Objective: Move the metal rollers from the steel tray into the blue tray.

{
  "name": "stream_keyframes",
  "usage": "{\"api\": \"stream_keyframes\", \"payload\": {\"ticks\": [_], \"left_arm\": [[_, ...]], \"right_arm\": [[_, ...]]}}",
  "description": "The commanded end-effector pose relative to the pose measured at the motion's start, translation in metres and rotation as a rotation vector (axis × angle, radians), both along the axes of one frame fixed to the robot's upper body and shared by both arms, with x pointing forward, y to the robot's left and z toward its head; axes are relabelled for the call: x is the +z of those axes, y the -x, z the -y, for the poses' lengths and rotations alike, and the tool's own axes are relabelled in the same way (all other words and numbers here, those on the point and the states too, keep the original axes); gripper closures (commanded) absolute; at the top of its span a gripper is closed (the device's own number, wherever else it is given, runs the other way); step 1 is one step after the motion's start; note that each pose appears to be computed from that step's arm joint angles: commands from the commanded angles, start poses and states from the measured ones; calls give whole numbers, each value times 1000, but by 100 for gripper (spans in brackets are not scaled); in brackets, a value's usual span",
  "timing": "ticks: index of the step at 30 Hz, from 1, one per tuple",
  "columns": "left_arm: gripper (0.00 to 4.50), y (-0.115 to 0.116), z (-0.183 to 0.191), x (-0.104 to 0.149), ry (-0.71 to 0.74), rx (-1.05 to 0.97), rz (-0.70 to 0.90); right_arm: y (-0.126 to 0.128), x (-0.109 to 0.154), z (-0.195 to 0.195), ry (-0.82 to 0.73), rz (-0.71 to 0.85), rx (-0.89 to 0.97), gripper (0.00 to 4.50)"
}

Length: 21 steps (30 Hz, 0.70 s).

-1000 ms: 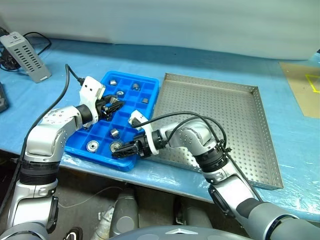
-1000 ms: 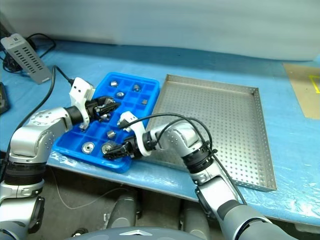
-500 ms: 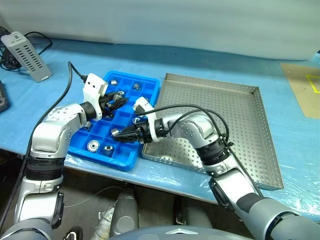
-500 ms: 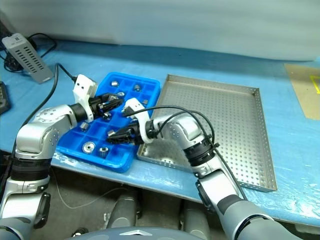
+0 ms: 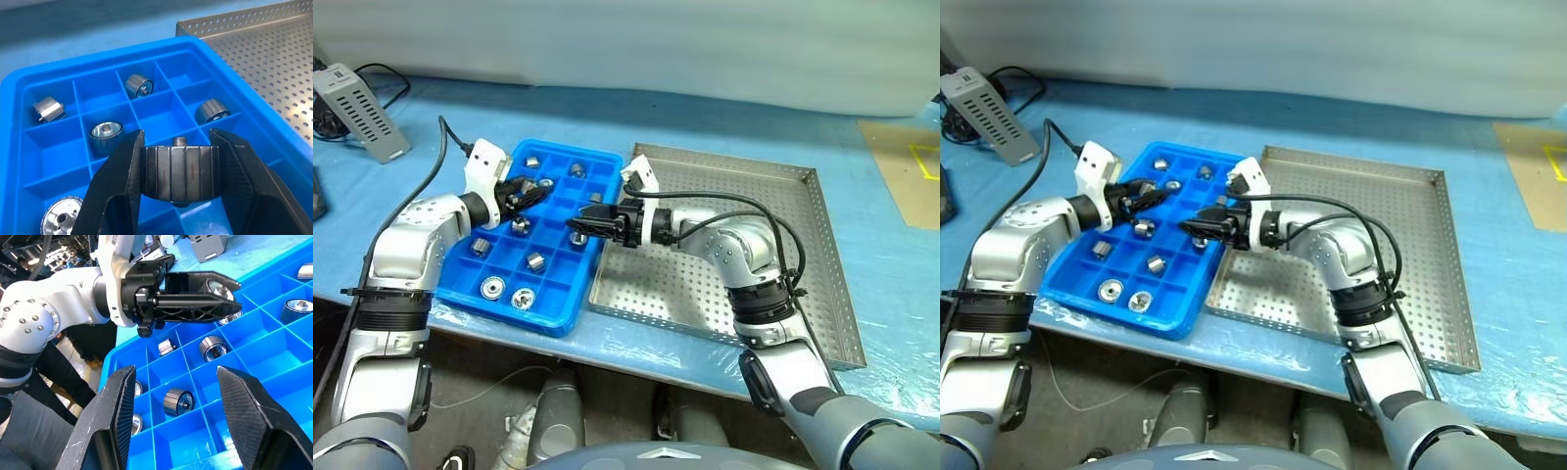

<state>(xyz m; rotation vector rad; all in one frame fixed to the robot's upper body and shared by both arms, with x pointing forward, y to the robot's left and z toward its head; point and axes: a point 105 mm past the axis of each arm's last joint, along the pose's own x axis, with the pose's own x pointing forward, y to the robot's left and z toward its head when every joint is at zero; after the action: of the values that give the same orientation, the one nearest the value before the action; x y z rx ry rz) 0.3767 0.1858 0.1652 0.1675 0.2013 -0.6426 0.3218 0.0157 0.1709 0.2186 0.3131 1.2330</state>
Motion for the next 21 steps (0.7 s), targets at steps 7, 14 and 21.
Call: {"api": "stream_keyframes", "payload": {"ticks": [7,14,21], "left_arm": [[245,-15,13,-12,1,44,7],[245,-34,26,-20,54,107,6],[175,-39,35,-32,58,99,-26]], "right_arm": [[0,9,-5,-32,62,-15,178],[-2,2,-1,-11,66,-40,178],[-5,0,1,-5,63,-70,175]]}}
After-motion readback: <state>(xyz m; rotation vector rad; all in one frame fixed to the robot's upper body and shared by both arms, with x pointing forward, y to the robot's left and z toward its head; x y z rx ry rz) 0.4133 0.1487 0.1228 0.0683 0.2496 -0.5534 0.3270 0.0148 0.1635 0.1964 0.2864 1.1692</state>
